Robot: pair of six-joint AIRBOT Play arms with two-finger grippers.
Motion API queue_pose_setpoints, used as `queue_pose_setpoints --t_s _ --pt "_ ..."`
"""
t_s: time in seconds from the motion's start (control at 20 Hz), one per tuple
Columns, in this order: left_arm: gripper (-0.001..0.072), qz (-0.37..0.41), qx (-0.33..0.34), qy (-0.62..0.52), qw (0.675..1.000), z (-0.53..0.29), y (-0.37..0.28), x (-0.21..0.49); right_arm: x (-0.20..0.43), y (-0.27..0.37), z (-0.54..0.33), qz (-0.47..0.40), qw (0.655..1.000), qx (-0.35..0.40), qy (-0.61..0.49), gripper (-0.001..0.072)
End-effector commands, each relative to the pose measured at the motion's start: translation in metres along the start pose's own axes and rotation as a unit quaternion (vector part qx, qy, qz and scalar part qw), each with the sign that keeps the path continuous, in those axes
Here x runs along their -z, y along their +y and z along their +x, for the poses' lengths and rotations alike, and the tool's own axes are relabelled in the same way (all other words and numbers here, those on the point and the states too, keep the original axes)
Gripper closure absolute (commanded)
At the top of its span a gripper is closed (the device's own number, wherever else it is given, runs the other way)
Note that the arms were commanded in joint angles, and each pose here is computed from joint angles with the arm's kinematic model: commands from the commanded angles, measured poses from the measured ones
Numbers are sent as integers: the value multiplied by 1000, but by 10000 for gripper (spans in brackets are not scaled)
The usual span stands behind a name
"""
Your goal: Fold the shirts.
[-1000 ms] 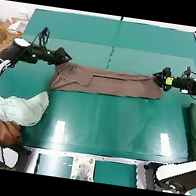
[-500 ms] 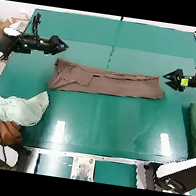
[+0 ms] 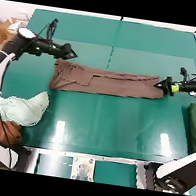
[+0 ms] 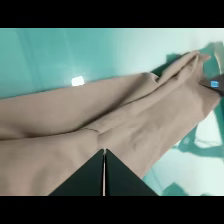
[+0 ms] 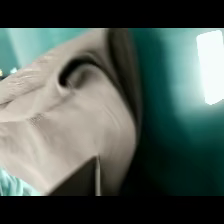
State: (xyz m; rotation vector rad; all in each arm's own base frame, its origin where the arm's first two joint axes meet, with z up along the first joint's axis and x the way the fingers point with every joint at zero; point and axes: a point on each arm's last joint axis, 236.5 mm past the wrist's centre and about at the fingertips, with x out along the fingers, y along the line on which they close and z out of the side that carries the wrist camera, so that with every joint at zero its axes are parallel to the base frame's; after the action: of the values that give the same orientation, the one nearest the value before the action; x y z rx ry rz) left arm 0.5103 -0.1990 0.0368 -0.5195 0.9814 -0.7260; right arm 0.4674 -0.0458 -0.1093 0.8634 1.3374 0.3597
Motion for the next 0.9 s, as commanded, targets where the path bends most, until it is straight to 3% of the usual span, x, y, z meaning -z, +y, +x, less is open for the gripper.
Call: queue_pose_setpoints --t_s 0.0,0.3,0.85 --pt "683 29 -3 -1 1000 29 -25 6 -3 16 16 -19 1000 -16 5 698" --pt "683 60 -19 7 998 82 -65 29 -7 86 -57 -101 994 -31 4 700" --pt "683 37 51 107 992 252 -147 125 69 254 -140 -277 959 -40 -33 699"
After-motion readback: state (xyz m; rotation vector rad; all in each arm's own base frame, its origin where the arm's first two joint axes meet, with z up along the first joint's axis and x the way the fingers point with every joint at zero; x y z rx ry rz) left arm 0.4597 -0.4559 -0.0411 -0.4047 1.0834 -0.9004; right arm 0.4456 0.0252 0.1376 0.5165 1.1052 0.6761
